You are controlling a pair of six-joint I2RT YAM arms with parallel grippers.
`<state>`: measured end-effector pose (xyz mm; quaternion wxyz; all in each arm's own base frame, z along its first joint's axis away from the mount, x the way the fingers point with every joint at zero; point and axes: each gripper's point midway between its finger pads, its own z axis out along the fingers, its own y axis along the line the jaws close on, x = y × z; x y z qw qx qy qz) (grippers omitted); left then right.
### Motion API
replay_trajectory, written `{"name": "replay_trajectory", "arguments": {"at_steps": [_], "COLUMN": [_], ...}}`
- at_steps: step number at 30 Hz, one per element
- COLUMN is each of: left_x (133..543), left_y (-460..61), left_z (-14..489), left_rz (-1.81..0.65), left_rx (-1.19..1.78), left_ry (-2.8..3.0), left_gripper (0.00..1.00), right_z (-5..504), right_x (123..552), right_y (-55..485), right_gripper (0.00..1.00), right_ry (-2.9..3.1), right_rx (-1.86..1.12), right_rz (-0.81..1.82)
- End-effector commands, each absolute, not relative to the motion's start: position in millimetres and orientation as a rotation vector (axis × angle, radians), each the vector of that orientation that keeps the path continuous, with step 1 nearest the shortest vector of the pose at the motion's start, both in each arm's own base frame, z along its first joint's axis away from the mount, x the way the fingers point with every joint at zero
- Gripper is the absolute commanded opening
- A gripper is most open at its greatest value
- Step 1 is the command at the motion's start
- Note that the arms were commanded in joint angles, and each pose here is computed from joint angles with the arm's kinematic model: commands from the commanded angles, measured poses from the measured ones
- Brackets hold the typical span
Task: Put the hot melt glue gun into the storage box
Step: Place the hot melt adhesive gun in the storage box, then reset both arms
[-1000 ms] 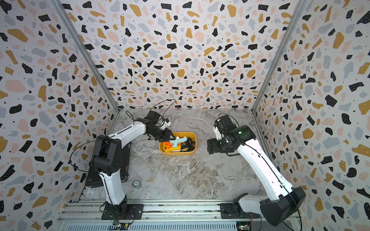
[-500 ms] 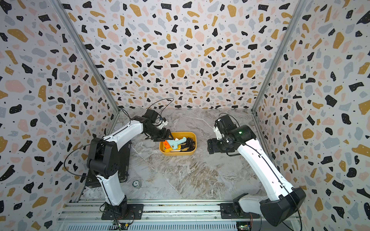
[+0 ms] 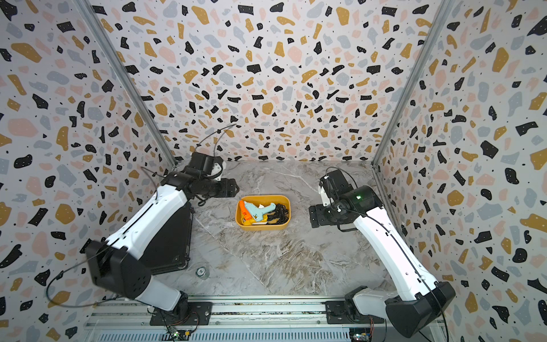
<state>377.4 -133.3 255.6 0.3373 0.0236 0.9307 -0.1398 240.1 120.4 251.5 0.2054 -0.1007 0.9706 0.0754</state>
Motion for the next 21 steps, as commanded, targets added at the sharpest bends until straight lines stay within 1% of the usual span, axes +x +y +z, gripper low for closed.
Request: {"name": "replay_trajectory", "arguments": {"at_steps": [1, 4, 8, 10, 11, 14, 16, 17, 18, 19, 20, 21], "left_x": [365, 341, 326, 322, 320, 317, 318, 317, 315, 314, 312, 311], "left_y": [-70, -37, -4, 10, 16, 29, 32, 33, 35, 37, 38, 39], "left_z": [286, 276, 251, 240, 238, 231, 228, 224, 221, 215, 209, 204], "left_rz": [-0.125, -0.017, 0.090, 0.164, 0.195, 0.232, 0.250, 0.261, 0.272, 0.279, 0.283, 0.281], "left_rx": [-0.212, -0.277, -0.292, -0.306, -0.312, -0.341, -0.318, -0.303, -0.303, -0.310, -0.315, -0.323], "left_ry": [2.234, 2.172, 2.120, 2.080, 2.046, 1.947, 1.872, 1.844, 1.820, 1.804, 1.799, 1.797], "left_gripper": [0.86, 0.91, 0.93, 0.96, 0.96, 0.97, 0.97, 0.97, 0.97, 0.97, 0.97, 0.98], "right_z": [265, 265, 259, 248, 247, 234, 228, 226, 224, 221, 220, 216], "right_x": [243, 249, 263, 269, 271, 274, 275, 277, 278, 280, 282, 284], "right_y": [88, 64, 54, 52, 47, 27, 18, 15, 14, 14, 13, 13], "right_gripper": [0.89, 0.92, 0.91, 0.88, 0.86, 0.77, 0.77, 0.78, 0.81, 0.97, 0.99, 0.99], "right_ry": [2.629, 2.552, 2.325, 2.182, 2.101, 1.905, 1.836, 1.809, 1.788, 1.764, 1.731, 1.719], "right_rx": [-0.259, -0.247, -0.303, -0.370, -0.357, -0.216, -0.147, -0.101, -0.078, -0.066, -0.042, -0.027], "right_rz": [0.001, -0.182, -0.253, -0.294, -0.323, -0.402, -0.425, -0.431, -0.431, -0.428, -0.423, -0.425]}}
